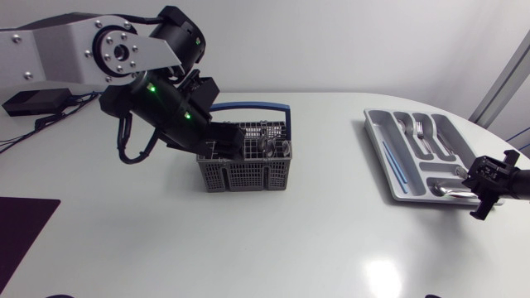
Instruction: Unload the cutlery basket into the drawer organizer.
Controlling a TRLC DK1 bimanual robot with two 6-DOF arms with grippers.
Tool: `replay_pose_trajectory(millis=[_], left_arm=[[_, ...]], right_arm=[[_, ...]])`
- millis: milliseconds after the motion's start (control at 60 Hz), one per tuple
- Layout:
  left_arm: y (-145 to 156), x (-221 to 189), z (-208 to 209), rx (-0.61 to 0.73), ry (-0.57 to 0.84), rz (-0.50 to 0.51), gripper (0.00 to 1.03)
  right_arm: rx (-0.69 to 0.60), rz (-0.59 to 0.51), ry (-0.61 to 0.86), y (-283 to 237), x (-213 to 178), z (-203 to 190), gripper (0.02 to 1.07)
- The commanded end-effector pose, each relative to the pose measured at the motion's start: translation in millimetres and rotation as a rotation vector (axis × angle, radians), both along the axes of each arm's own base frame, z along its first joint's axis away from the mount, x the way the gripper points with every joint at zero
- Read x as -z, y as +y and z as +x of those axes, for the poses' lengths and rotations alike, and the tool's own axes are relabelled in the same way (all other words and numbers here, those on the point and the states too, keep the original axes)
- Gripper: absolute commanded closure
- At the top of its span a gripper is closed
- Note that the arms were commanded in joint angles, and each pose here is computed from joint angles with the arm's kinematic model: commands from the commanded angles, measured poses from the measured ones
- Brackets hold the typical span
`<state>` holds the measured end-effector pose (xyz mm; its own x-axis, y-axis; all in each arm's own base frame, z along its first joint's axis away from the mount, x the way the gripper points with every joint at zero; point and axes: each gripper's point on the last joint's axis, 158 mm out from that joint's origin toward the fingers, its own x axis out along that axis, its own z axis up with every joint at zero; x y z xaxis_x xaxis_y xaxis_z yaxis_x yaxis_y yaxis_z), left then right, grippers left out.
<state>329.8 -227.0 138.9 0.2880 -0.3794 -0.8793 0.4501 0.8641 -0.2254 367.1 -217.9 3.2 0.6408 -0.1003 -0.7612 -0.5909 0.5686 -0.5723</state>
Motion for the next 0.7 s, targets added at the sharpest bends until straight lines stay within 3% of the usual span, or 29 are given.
replay_pose_trajectory(millis=[0, 200, 433, 517, 683], left_arm=[[3.2, 14.3, -4.2, -0.019, 0.044, 0.028, 0.06], [7.3, 18.4, -6.8, -0.024, 0.051, 0.045, 0.06], [11.6, 20.1, -12.7, -0.02, 0.058, 0.057, 0.06], [12.8, 21.2, -14.7, -0.02, 0.062, 0.059, 0.06], [14.3, 21.1, -16.2, -0.022, 0.062, 0.059, 0.06]], right_arm=[[-0.012, -0.033, 0.009, -10.6, 7.8, 0.1, 1.02], [-0.016, -0.036, 0.019, -9.3, 12.3, -7.4, 0.99], [-0.016, -0.057, -0.006, -5.9, 9.4, -10.5, 0.44], [-0.009, -0.061, -0.004, -5.0, 8.7, -13.6, 0.35], [0.009, -0.06, -0.023, -2.6, -1.0, -16.5, 0.32]])
